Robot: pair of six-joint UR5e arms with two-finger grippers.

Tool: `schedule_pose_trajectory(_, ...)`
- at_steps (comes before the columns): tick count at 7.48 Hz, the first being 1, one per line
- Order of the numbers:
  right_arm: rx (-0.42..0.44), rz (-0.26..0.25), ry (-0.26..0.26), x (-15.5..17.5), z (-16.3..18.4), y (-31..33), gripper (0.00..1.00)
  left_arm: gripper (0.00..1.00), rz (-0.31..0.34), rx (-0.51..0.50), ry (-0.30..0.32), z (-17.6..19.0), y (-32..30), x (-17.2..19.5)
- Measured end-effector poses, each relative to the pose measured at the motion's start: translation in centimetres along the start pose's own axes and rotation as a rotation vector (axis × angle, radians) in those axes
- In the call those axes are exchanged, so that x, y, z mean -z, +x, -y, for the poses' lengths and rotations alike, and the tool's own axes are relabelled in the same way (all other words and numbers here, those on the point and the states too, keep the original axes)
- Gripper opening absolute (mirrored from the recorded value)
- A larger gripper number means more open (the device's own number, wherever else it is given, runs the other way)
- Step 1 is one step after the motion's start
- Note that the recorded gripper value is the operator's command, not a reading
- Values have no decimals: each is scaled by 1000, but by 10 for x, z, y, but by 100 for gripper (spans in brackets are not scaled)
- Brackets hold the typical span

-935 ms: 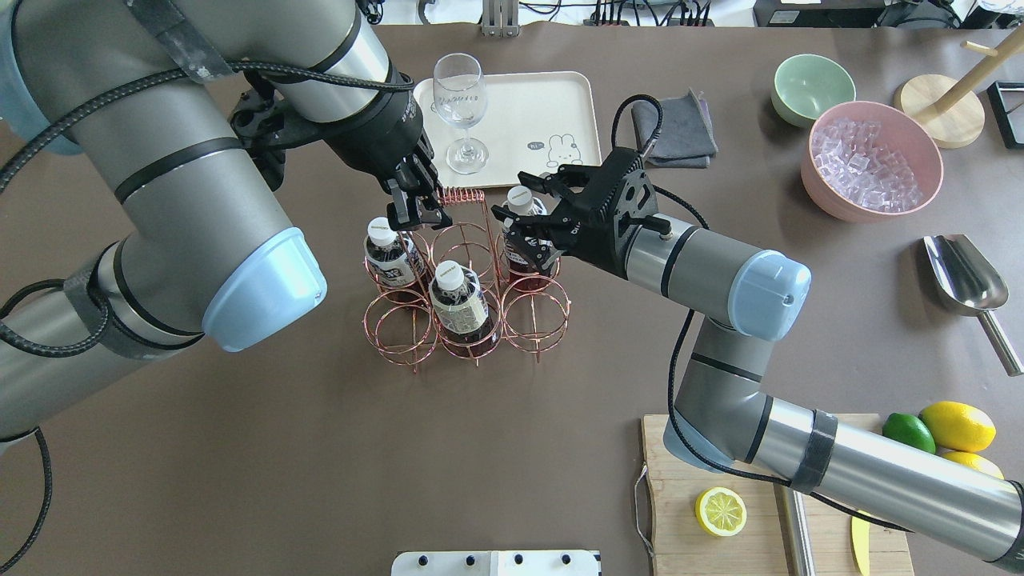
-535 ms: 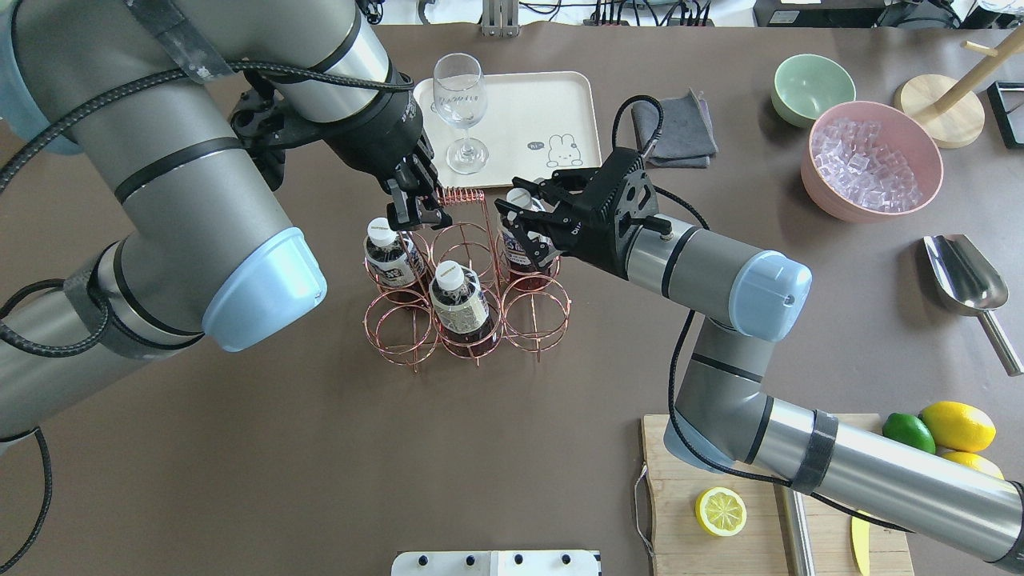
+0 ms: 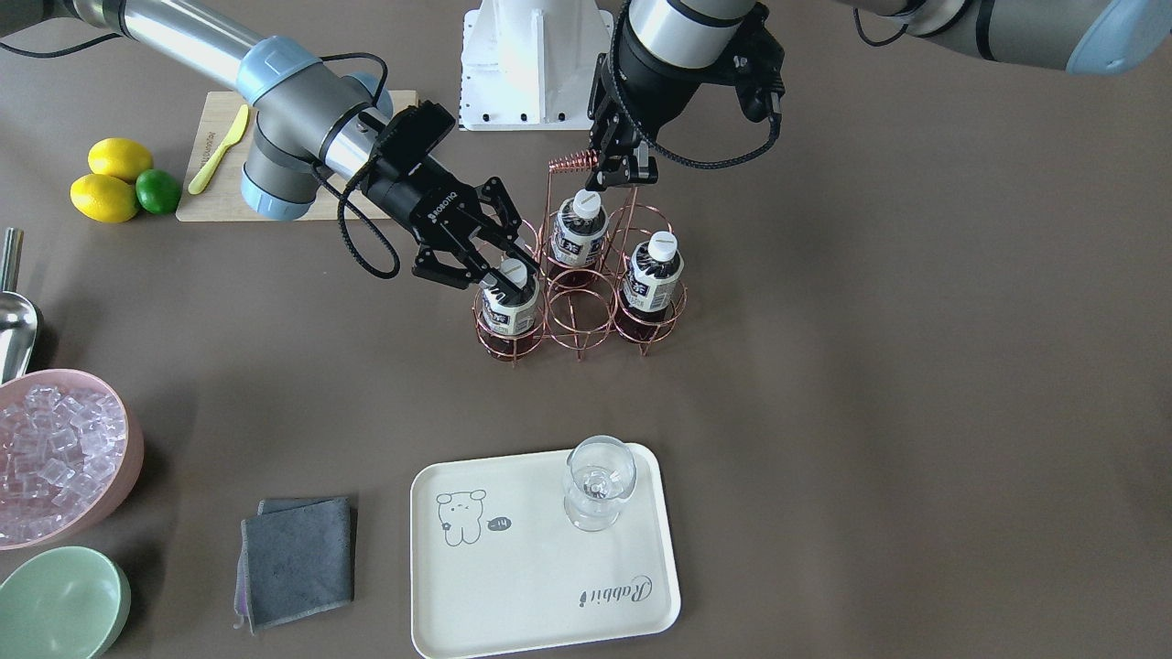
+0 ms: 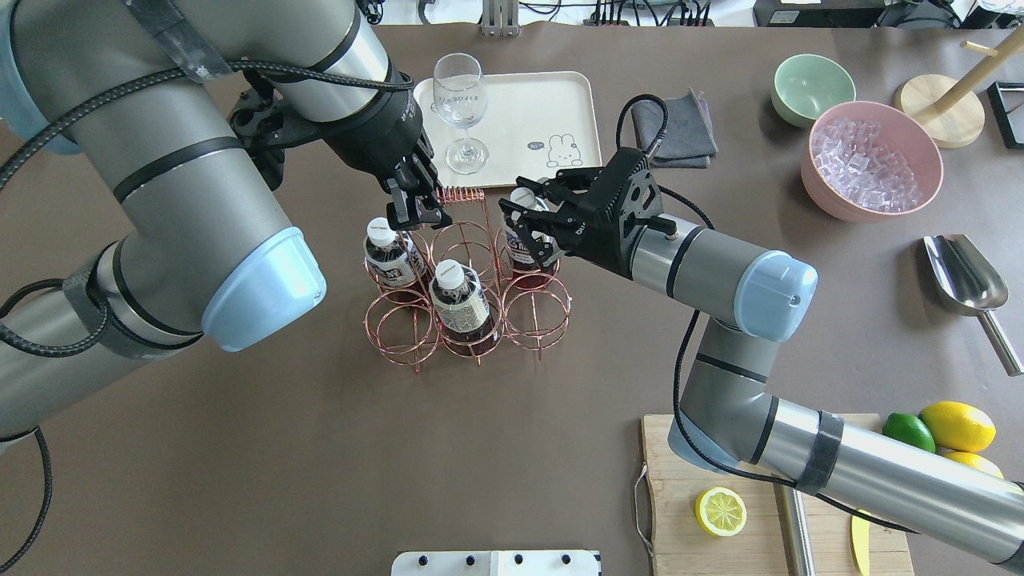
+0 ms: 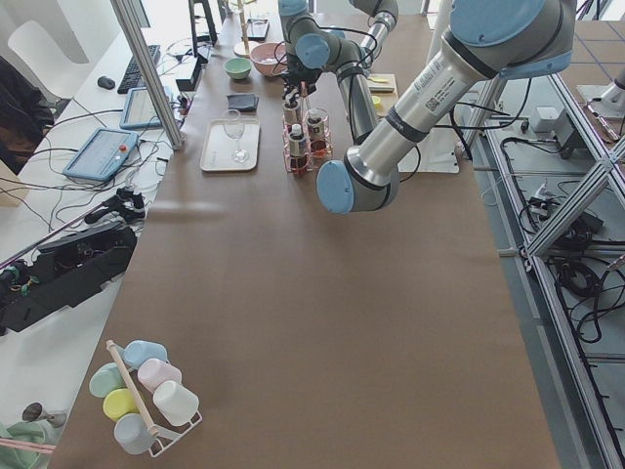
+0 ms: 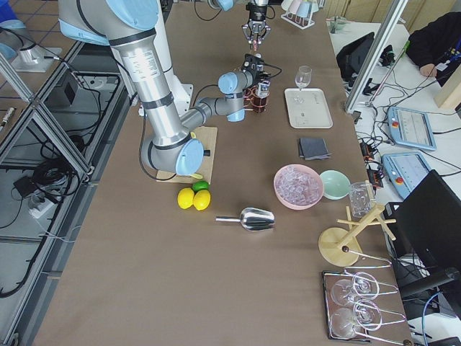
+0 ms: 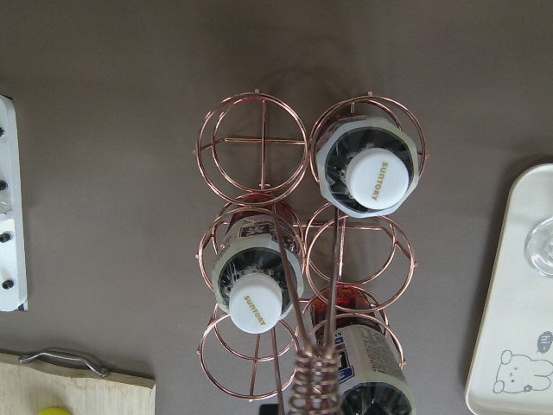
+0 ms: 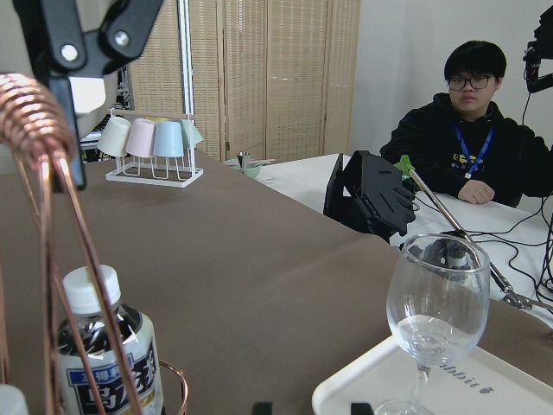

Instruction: Take tea from basket to plate

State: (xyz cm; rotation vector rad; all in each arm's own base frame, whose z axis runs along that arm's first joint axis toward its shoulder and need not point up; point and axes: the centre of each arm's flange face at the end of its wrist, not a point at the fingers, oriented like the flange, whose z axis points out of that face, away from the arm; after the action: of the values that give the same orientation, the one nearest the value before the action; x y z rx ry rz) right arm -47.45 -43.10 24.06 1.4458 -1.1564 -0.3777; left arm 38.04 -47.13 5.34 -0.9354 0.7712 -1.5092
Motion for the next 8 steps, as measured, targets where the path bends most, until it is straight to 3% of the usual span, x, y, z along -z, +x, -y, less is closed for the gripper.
schedule_pose_trajectory(2,6,-5,11,4,9,5,0,0,0,0,0,0,0,0)
schedule_pose_trajectory(5,2,-22,-9,25,61,-5,0,0,-1,0,0,0,0,0)
schedule_pose_trajectory(8,-3,-27,13,40,91,-7,0,0,-1,1,1,0,1,0)
